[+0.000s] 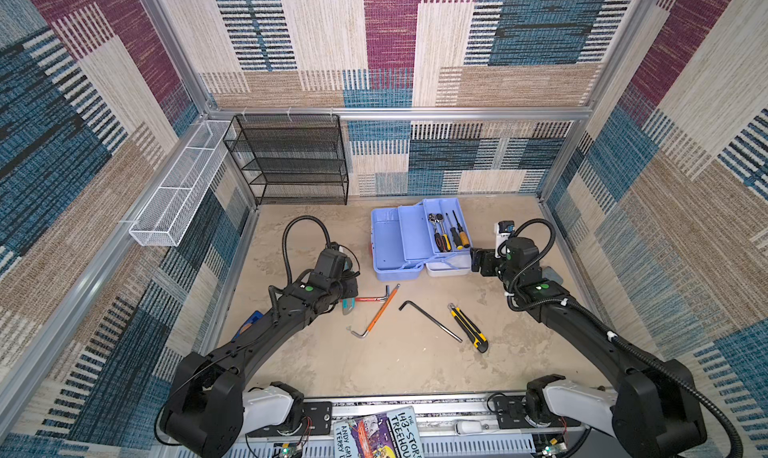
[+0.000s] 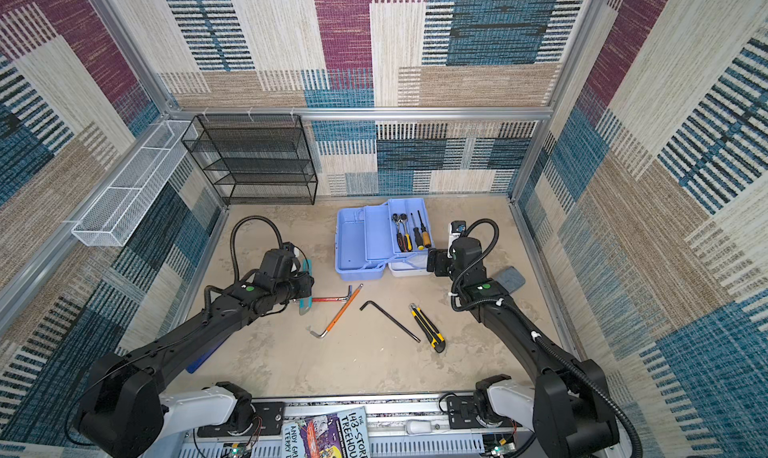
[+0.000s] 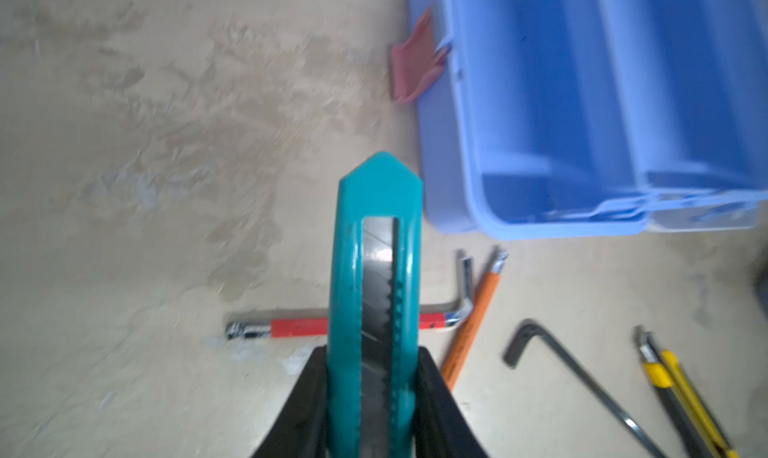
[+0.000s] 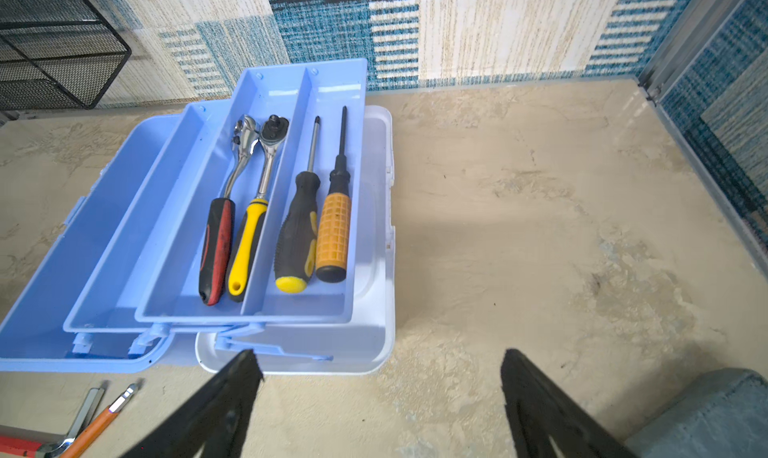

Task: Pack the tool kit
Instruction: 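Lift and carry the teal knife over the top tray with the left gripper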

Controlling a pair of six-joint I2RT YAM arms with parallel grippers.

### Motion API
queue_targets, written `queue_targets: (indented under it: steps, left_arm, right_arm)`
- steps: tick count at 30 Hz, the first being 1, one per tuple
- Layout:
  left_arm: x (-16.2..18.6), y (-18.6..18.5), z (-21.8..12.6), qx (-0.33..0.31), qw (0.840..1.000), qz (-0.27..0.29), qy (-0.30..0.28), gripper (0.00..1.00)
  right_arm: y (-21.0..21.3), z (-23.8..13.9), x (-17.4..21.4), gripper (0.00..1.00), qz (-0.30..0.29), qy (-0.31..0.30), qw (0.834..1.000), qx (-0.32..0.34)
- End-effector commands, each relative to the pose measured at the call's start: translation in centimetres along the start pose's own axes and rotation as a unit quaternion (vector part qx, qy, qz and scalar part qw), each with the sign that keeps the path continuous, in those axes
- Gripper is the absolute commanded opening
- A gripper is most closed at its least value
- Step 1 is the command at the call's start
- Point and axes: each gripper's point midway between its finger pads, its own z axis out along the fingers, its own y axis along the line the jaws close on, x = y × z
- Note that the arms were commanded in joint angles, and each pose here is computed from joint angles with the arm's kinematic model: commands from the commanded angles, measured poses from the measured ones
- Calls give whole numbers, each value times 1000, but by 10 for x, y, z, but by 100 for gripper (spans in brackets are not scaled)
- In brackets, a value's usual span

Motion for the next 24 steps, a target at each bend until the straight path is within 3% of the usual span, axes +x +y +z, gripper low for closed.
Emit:
queue_targets:
  steps: [1,7,13,24]
  left_arm:
    - [-30,-37,0,56,998,1,-19,12]
    - [-77,-106,16,127,991,16,-33,12]
    - [-102,-156,63,169,985,2,-14,12]
    - [-106,-192,125,200,978,-57,31,12]
  right_arm:
    - [3,-1,12,89,43,12,999,-12]
    - [5,-10,35,86,79,30,996,-29]
    - [12,-16,43,86,106,27,992,-58]
    - [16,-12,55,85,116,44,990,-71]
